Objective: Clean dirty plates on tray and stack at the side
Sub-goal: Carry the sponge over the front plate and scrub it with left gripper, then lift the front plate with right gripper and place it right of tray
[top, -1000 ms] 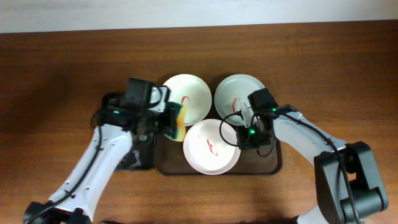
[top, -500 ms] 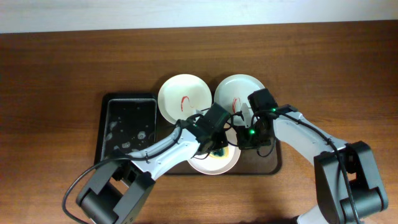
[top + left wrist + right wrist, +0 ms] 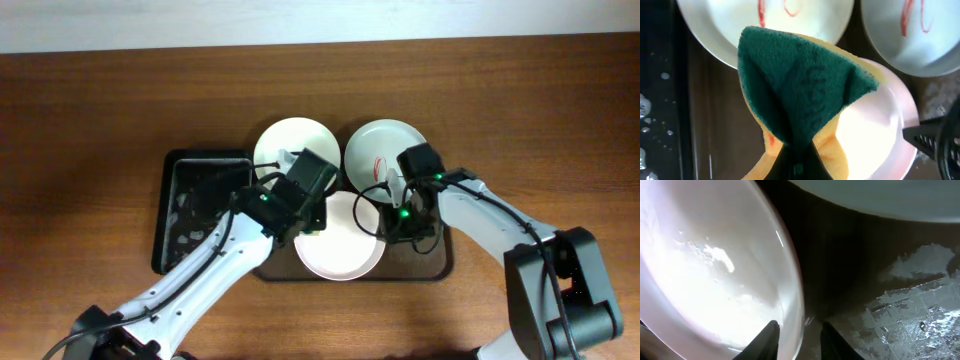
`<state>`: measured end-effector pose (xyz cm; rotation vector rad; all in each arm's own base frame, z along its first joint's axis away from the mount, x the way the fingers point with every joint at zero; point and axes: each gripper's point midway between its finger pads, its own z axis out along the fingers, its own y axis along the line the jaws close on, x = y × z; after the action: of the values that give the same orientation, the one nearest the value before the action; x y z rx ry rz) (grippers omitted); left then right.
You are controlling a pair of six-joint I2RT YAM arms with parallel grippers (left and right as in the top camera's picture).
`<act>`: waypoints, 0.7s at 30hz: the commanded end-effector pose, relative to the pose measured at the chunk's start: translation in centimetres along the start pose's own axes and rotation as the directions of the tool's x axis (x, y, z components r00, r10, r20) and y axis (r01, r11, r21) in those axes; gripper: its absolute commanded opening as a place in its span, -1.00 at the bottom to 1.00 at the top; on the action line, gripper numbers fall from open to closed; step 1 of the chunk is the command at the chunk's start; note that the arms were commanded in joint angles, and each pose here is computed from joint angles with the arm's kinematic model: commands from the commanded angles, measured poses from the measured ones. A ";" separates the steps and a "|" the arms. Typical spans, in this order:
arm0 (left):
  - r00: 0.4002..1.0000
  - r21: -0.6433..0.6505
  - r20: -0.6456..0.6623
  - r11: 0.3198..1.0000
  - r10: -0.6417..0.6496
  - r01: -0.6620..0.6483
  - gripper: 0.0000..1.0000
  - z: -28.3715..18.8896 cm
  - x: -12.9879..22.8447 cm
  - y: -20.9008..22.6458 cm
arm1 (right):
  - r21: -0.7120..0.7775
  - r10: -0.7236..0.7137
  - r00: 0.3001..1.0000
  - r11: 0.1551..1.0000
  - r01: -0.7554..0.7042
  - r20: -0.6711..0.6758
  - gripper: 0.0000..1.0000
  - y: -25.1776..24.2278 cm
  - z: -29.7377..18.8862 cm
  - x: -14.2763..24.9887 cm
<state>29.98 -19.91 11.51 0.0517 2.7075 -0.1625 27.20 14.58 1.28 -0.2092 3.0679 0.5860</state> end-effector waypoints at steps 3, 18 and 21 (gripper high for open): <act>0.990 -0.080 -0.011 0.987 -0.141 0.139 -1.00 0.1 -2.2 6.6 | 0.012 -0.036 0.998 0.999 0.037 -0.051 -0.92 0.9 1.7 0.8; 0.980 -0.056 -0.036 0.980 -0.194 0.191 -1.00 0.3 -4.0 13.9 | 0.746 -0.388 0.811 0.660 -0.088 0.438 -0.92 1.2 -17.8 -4.3; 0.980 -0.056 -0.036 0.980 -0.194 0.191 -1.00 0.3 -4.0 13.9 | 0.827 -0.527 0.714 0.546 -0.130 0.460 -0.92 4.0 -19.9 -4.4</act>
<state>34.31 -6.22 10.86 -0.2501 2.7717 -0.1434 30.88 12.21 17.43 -0.3503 2.3736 -0.5406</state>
